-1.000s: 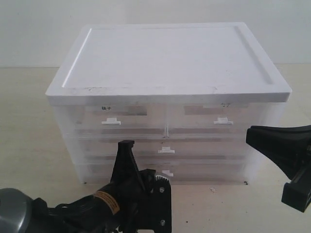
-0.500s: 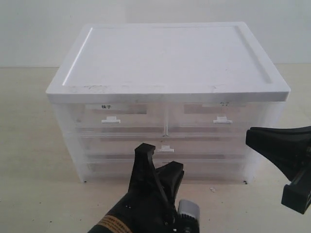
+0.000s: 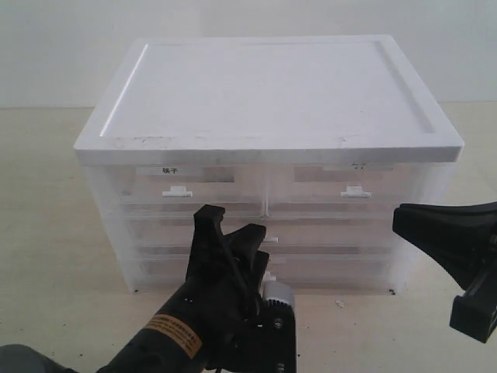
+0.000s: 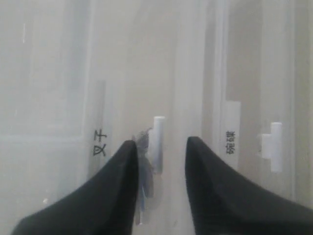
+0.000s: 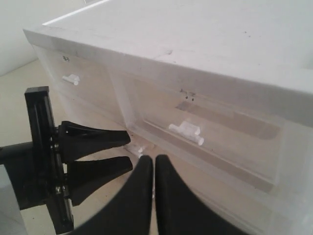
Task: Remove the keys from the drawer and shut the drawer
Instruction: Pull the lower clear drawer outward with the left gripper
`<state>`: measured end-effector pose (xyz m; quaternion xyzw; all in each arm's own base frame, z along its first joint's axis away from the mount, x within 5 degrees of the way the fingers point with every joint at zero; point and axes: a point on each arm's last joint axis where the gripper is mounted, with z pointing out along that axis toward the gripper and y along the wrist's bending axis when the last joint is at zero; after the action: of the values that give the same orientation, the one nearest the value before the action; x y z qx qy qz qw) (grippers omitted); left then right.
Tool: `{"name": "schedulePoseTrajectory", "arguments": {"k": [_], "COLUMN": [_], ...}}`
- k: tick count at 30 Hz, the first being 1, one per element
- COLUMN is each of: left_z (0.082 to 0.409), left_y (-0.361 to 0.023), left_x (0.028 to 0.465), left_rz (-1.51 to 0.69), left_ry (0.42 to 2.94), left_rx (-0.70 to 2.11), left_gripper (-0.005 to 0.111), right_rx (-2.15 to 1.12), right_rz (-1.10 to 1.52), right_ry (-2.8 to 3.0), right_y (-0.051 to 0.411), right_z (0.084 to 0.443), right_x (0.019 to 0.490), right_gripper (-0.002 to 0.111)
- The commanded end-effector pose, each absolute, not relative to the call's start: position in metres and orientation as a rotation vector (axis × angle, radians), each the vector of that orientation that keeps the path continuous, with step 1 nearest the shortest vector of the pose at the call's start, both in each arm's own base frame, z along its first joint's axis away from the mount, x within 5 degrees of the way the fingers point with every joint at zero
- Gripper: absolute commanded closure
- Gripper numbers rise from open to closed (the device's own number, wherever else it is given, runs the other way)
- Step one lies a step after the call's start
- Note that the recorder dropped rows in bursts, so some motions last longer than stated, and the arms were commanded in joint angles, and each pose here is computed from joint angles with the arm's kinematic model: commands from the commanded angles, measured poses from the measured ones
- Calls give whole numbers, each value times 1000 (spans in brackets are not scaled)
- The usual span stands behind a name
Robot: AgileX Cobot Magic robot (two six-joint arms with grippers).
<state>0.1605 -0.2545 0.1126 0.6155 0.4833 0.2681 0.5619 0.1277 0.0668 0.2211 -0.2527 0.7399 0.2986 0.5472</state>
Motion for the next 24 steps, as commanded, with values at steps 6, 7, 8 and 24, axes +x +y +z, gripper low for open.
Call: {"name": "schedulePoseTrajectory", "arguments": {"k": [6, 7, 8, 24], "left_z": [116, 117, 116, 113], "left_y": [-254, -254, -253, -270], "left_x": [172, 172, 173, 130], "left_rz": [704, 735, 756, 734], "left_ry": [1117, 1108, 1095, 1019], "left_rx": [1451, 1466, 1482, 1571], "left_gripper": [102, 102, 102, 102], "right_rx": [-615, -615, -615, -608], "right_rz": [705, 705, 705, 713], "right_ry": [1746, 1746, 1746, 1760], "right_y": [67, 67, 67, 67], "right_z": [223, 223, 223, 219], "right_x": [129, 129, 129, 127], "right_gripper": [108, 108, 108, 108]}}
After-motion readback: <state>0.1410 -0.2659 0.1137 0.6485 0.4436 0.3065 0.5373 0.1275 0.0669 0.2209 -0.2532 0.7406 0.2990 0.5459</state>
